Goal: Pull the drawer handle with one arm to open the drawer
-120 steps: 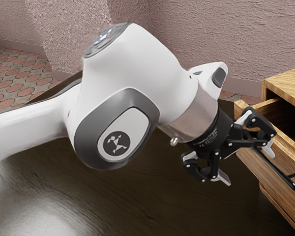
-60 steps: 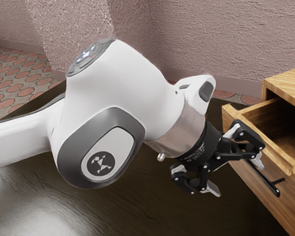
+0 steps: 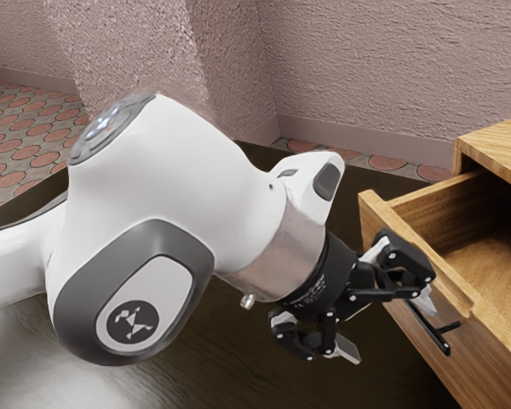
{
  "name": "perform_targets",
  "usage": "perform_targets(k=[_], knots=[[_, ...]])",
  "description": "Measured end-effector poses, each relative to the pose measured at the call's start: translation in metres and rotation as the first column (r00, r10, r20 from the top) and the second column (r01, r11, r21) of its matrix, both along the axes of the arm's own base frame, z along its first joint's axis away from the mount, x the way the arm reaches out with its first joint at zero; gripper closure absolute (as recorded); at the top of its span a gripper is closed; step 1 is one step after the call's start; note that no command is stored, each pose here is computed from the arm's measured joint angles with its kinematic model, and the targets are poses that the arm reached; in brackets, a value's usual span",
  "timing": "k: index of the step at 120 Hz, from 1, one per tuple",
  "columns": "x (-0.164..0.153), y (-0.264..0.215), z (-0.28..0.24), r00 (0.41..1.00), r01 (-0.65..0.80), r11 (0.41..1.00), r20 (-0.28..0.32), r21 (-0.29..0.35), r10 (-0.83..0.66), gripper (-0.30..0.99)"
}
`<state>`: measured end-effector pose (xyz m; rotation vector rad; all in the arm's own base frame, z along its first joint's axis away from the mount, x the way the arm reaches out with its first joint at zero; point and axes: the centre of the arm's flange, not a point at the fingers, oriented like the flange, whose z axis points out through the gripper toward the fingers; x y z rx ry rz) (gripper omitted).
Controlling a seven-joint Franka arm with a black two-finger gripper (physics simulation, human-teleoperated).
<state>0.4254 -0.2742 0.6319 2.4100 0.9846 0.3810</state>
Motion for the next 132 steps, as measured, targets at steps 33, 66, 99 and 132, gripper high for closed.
perform_targets(k=[33,66,99,132], knots=[[-0.017,0.017,-0.002,0.999,-0.031,0.999,0.01,0.009,0.03,0.02],[-0.039,0.028,-0.004,0.998,-0.053,0.999,0.019,0.005,0.053,0.02],[-0.058,0.032,-0.001,0.998,-0.062,0.998,0.032,-0.007,0.063,0.02],[-0.081,0.038,-0.002,0.996,-0.076,0.997,0.047,-0.017,0.077,0.02]])
